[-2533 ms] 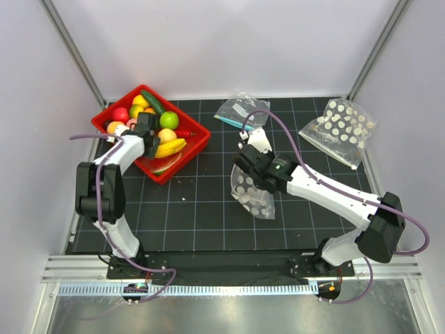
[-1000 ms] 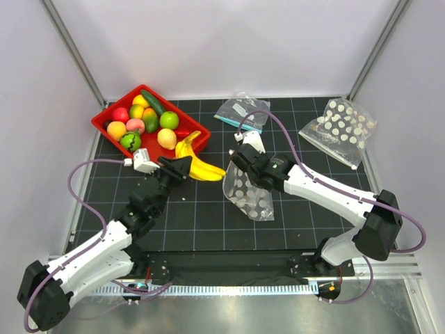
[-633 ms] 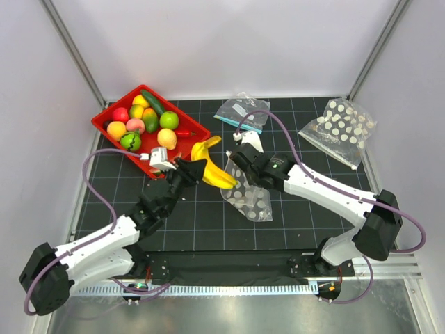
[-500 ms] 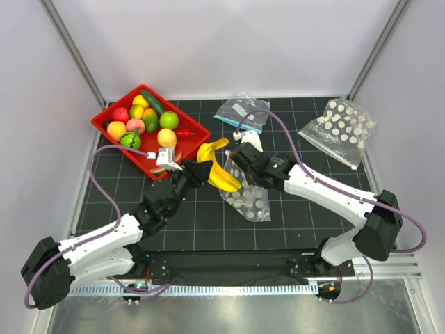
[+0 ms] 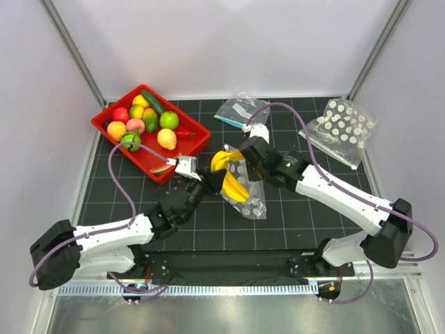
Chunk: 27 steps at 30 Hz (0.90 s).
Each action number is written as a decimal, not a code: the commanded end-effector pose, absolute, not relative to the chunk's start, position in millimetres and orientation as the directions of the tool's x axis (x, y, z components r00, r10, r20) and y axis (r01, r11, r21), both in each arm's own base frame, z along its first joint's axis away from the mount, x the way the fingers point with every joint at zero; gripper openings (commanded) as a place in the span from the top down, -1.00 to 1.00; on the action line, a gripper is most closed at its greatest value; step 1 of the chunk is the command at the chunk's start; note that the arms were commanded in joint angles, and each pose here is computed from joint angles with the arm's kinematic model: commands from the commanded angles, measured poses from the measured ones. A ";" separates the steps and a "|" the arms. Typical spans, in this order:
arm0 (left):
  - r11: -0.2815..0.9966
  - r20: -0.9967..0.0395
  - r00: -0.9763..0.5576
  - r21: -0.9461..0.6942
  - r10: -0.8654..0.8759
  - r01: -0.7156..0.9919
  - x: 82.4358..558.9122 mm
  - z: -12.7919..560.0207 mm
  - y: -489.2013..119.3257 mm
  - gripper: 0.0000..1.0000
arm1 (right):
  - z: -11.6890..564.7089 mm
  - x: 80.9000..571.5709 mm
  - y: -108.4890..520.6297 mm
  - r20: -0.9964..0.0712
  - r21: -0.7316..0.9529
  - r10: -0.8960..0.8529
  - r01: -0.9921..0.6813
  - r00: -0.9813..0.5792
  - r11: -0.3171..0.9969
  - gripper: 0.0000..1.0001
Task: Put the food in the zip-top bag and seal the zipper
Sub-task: Place the fake fruit in the zipper food storage bag.
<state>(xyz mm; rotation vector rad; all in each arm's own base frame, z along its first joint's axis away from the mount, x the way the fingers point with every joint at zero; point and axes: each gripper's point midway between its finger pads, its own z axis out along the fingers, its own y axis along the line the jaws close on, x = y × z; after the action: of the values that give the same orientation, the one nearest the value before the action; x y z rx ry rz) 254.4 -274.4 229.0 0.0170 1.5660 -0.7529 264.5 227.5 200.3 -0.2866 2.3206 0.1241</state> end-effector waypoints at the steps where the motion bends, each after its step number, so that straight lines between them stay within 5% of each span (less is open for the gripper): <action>1: 0.765 -0.872 -0.020 -0.439 -0.489 0.471 256.2 276.3 -270.1 0.99 | 232.1 267.1 232.3 -0.758 0.108 -0.076 -0.239 -0.648 0.965 0.98; 13: 0.823 -0.902 -0.025 -0.404 -0.431 0.400 261.2 260.8 -270.1 1.00 | 243.3 260.6 231.7 -0.765 0.180 -0.034 -0.264 -0.643 0.948 0.98; 27: 0.834 -0.890 0.111 -0.364 -0.443 0.415 272.7 311.1 -278.4 0.99 | 239.9 243.7 255.0 -0.719 0.321 0.012 -0.317 -0.695 0.892 0.98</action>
<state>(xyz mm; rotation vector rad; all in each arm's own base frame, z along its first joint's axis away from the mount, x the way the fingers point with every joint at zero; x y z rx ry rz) 270.6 -280.2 274.6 0.0526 1.4251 -0.5917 247.6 241.7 220.1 -0.2354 2.3386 0.4083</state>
